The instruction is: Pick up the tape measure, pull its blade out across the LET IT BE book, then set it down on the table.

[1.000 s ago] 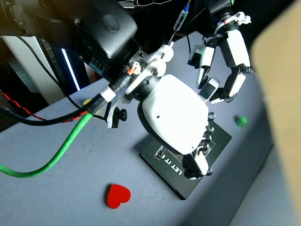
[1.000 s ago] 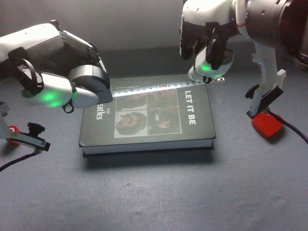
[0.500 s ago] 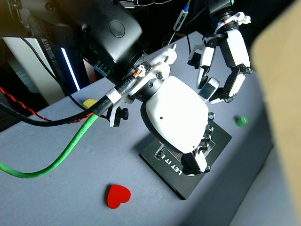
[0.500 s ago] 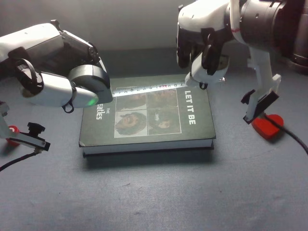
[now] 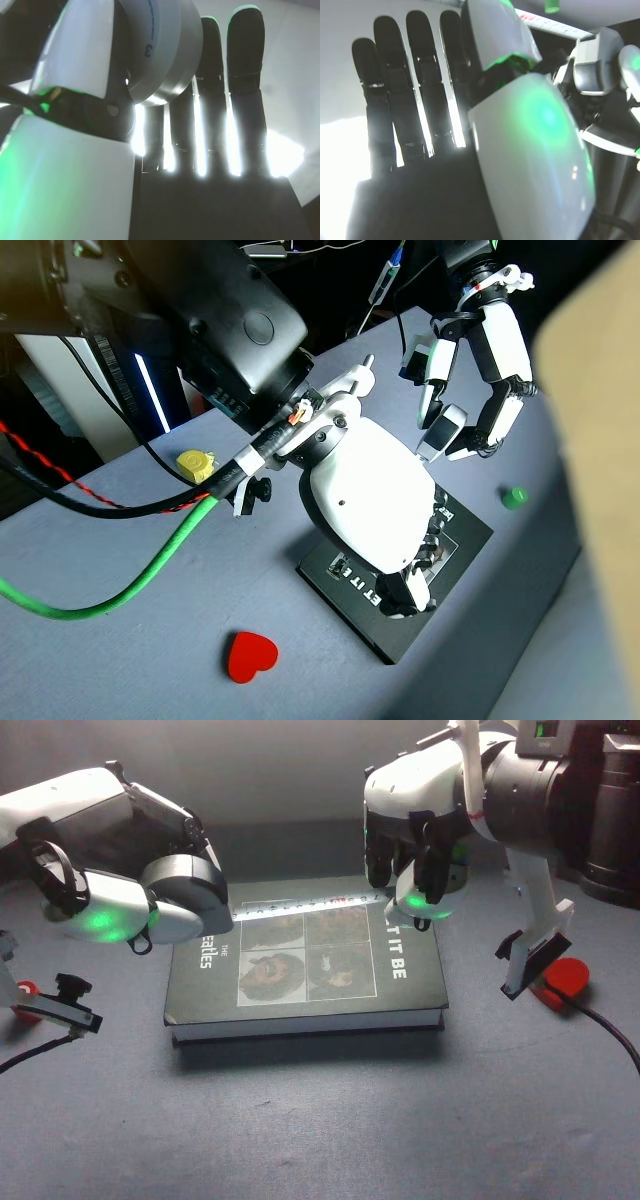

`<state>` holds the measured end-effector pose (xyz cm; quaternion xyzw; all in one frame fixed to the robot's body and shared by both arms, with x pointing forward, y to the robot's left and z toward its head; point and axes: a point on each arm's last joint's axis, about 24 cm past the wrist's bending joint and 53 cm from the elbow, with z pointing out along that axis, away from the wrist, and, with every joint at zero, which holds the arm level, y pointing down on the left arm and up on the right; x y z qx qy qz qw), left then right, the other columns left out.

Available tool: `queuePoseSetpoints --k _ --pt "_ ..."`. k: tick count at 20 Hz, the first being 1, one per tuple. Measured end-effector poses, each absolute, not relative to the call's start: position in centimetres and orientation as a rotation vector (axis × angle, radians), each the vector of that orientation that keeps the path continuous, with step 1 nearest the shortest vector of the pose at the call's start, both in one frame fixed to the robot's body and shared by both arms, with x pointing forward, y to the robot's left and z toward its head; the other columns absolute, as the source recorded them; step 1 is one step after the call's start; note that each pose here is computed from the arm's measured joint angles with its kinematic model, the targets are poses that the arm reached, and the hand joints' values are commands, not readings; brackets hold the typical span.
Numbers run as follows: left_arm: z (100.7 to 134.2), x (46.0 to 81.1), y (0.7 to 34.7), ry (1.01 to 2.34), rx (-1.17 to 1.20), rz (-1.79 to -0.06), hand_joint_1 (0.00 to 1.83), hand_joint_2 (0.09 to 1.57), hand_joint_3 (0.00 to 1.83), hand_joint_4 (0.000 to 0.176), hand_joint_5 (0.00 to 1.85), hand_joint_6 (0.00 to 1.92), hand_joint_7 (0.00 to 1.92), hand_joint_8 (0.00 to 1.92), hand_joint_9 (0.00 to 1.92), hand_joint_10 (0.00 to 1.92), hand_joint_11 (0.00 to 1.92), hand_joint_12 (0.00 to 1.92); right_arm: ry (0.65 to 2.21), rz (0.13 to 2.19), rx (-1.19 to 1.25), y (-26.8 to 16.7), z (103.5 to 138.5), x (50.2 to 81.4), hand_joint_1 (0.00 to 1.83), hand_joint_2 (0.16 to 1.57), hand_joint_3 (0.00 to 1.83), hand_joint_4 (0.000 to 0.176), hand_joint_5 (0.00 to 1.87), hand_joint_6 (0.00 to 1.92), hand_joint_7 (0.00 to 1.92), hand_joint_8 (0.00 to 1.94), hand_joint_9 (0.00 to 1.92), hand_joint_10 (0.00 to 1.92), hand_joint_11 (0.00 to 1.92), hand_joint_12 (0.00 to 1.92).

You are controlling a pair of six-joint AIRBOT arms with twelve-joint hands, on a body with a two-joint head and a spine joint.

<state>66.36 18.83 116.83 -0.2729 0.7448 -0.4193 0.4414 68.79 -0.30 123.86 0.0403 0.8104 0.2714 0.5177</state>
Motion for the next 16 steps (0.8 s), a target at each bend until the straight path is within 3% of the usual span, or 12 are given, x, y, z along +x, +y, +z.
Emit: queuePoseSetpoints --k 13,16 --pt "116.82 66.29 18.67 1.854 -0.673 -1.044 1.37 1.15 0.0 0.0 0.82 0.96 0.96 1.06 0.84 1.39 0.85 1.24 1.944 0.65 0.096 -0.32 123.88 68.81 1.05 1.09 0.0 0.0 0.88 0.01 0.93 0.01 0.89 0.02 0.49 0.85" --pt "116.92 66.32 18.66 1.852 -0.672 -1.045 1.37 1.14 0.0 0.0 0.87 0.89 0.97 1.05 0.85 1.38 0.83 1.22 1.944 0.65 0.096 -0.31 123.88 68.8 1.05 1.09 0.0 0.0 0.88 0.01 0.93 0.01 0.89 0.01 0.5 0.85"
